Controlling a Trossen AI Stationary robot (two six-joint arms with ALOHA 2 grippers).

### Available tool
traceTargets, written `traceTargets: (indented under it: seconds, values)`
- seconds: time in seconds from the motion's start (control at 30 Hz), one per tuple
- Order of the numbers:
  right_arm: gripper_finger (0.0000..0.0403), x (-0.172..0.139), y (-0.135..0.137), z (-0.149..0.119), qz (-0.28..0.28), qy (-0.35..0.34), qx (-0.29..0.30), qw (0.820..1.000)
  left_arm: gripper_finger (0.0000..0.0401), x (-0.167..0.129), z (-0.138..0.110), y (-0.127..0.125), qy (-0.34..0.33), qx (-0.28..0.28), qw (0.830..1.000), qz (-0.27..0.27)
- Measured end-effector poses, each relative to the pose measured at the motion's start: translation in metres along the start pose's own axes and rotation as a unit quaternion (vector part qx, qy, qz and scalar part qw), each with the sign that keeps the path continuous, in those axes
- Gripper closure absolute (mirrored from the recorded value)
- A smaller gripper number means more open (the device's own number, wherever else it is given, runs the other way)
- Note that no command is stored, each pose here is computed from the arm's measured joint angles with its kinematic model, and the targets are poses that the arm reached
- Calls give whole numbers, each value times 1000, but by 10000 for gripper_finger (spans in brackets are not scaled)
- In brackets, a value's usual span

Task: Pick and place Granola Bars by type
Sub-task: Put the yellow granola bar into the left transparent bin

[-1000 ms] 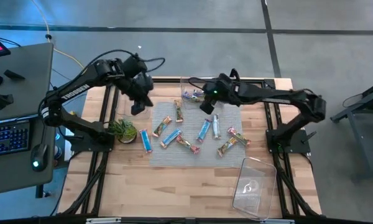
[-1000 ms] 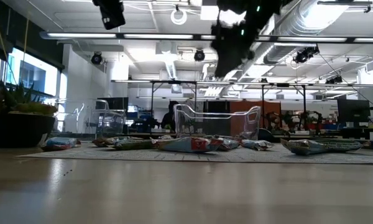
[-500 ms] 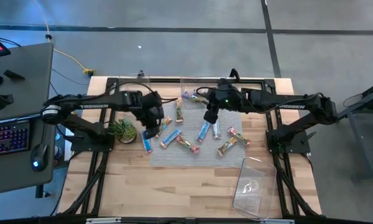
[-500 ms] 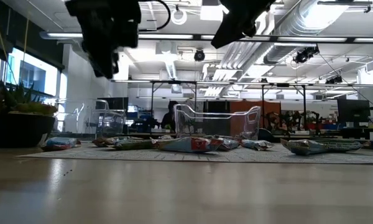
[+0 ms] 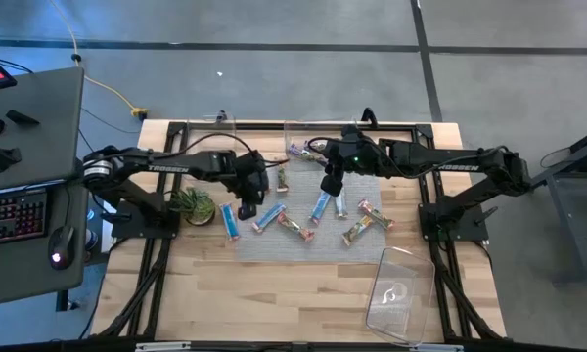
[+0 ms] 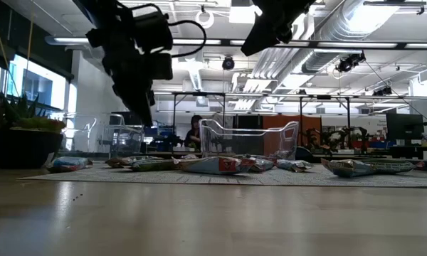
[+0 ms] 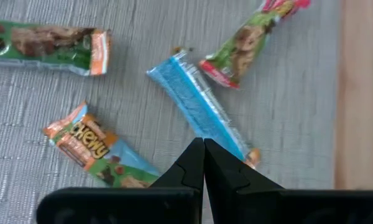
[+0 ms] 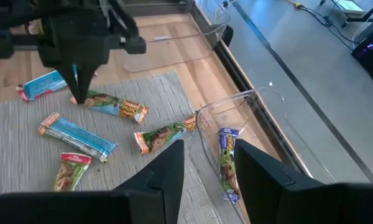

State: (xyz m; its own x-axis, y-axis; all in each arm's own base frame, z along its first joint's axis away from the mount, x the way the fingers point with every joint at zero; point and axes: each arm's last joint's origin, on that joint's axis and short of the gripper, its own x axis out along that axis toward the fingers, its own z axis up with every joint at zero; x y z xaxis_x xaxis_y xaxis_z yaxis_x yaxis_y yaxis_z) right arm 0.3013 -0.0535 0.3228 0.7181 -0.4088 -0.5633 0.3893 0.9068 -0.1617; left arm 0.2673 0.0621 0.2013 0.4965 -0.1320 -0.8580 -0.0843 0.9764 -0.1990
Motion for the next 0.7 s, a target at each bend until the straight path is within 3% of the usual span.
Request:
traceTargets:
  seconds: [0.13,0.43,0.57,0.7]
  values:
    - [279,0,0,0,0,0,0,1000,390,13,0,4,12,22,1000,5]
    - [279,0,0,-1,0,4,-1,1000,367,19,2,14,13,-6,990,143]
    - [279,0,0,-1,0,6,-2,1000,361,19,2,14,14,8,989,147]
    - [279,0,0,-2,0,12,-4,1000,328,21,2,14,19,22,991,133]
